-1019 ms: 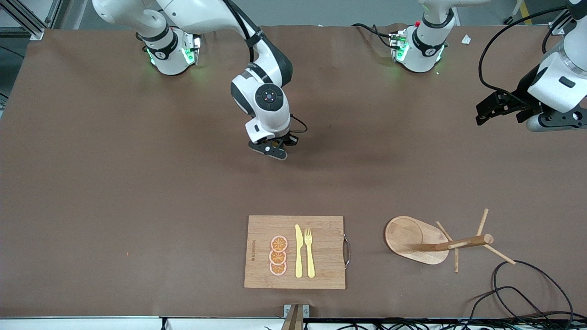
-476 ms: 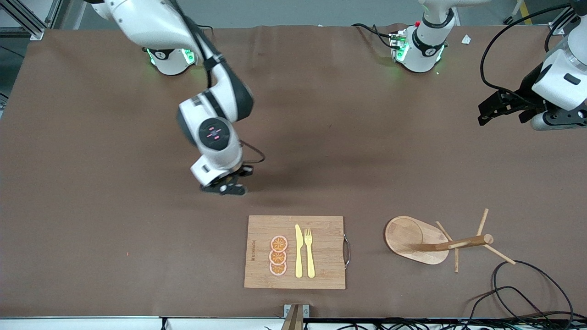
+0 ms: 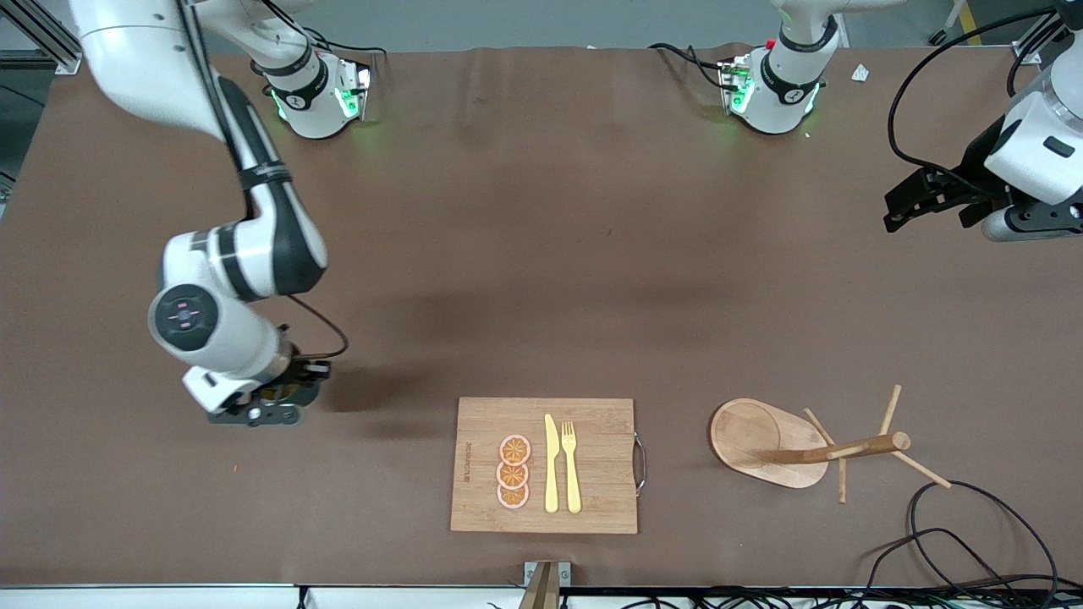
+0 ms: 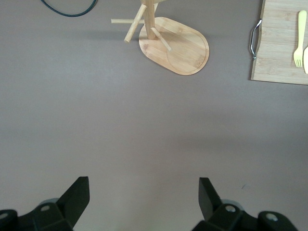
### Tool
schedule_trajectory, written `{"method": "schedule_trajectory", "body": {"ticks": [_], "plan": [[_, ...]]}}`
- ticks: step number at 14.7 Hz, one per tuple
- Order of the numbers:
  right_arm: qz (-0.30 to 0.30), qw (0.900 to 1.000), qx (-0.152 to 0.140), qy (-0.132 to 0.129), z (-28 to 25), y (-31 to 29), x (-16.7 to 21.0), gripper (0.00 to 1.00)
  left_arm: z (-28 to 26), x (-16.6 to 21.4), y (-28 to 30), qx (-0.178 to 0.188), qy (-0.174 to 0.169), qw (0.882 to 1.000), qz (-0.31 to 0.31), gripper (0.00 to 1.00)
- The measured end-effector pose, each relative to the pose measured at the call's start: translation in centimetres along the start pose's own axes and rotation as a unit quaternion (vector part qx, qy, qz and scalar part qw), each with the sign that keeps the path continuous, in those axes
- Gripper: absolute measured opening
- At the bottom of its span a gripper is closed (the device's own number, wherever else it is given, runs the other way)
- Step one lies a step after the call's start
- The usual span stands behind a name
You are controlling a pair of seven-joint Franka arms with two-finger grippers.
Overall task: Transfer cup from left to right arm and place
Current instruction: 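Carry the mug with the right gripper away from the cutting board, then set the mug down on the table and open the right gripper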
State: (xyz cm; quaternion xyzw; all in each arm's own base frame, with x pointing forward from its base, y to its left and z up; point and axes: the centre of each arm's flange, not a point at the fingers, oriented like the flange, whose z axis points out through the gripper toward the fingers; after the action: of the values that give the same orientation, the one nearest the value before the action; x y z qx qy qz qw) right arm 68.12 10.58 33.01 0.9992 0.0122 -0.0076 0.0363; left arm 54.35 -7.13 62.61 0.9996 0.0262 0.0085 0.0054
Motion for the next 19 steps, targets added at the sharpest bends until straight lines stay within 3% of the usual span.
{"method": "schedule_trajectory", "body": {"ticks": [7, 13, 15, 19], "plan": [[-0.029, 1.000, 0.008, 0.006, 7.7, 8.7, -1.9, 0.05, 0.1, 0.3, -1.8, 0.000, -0.001, 1.000, -0.018, 1.00], [-0.026, 0.999, 0.017, 0.014, 10.1, 9.9, -3.2, 0.07, 0.3, 0.5, -1.8, 0.000, -0.003, 1.000, -0.018, 1.00], [-0.027, 0.999, 0.017, 0.017, 10.0, 9.8, -3.1, 0.22, 0.5, 0.6, -1.8, 0.000, -0.005, 1.000, -0.018, 1.00], [-0.027, 0.999, 0.017, 0.034, 7.4, 9.9, -1.8, 0.61, 0.6, 0.6, -1.9, 0.001, -0.007, 1.000, -0.019, 1.00]]}}
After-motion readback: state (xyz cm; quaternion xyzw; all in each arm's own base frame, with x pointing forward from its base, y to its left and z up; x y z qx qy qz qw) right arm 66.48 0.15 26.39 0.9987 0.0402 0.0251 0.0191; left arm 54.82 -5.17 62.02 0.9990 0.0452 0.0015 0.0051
